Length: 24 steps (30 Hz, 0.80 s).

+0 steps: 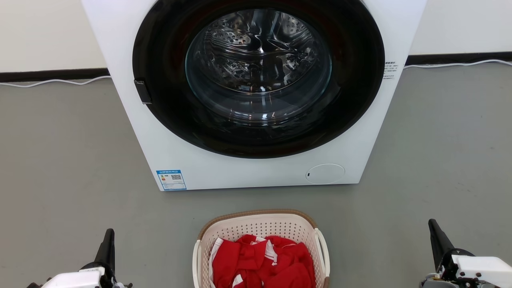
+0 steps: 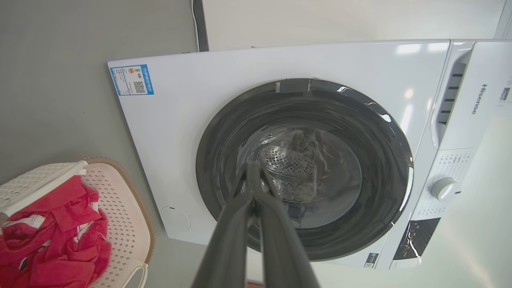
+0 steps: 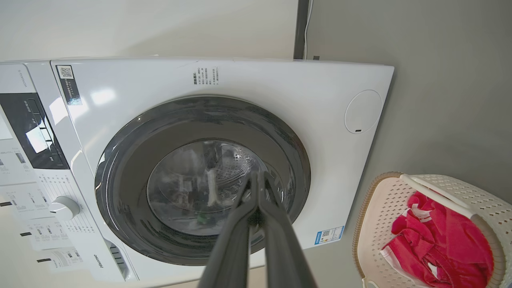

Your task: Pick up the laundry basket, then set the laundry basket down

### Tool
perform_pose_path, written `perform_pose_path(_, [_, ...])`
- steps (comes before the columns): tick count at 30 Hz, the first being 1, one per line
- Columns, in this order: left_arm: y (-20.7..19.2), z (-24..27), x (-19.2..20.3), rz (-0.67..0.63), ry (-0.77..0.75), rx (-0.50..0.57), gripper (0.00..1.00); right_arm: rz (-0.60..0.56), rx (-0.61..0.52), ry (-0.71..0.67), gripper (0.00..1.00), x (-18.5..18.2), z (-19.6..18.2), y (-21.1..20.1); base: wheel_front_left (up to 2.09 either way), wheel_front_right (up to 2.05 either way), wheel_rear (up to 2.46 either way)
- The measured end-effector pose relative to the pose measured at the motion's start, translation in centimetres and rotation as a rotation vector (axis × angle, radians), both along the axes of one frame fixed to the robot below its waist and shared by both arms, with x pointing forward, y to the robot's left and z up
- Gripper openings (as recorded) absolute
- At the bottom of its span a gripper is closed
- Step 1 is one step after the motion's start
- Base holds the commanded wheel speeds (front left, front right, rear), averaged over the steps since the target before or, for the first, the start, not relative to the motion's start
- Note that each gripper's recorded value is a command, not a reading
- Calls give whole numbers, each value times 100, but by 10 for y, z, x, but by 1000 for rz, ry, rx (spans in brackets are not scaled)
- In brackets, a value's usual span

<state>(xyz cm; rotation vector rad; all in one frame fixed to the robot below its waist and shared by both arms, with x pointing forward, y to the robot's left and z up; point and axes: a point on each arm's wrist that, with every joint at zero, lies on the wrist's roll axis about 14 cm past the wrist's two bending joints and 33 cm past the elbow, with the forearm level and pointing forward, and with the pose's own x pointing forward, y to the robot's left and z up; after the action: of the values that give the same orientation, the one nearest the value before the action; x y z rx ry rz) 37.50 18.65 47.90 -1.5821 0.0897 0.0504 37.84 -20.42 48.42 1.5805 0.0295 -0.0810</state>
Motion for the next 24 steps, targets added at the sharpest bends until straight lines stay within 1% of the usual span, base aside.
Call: perform_pose_path(24, [1, 2, 1, 2, -8, -2, 0, 0, 3, -1, 0, 0, 0, -2, 0, 0, 0])
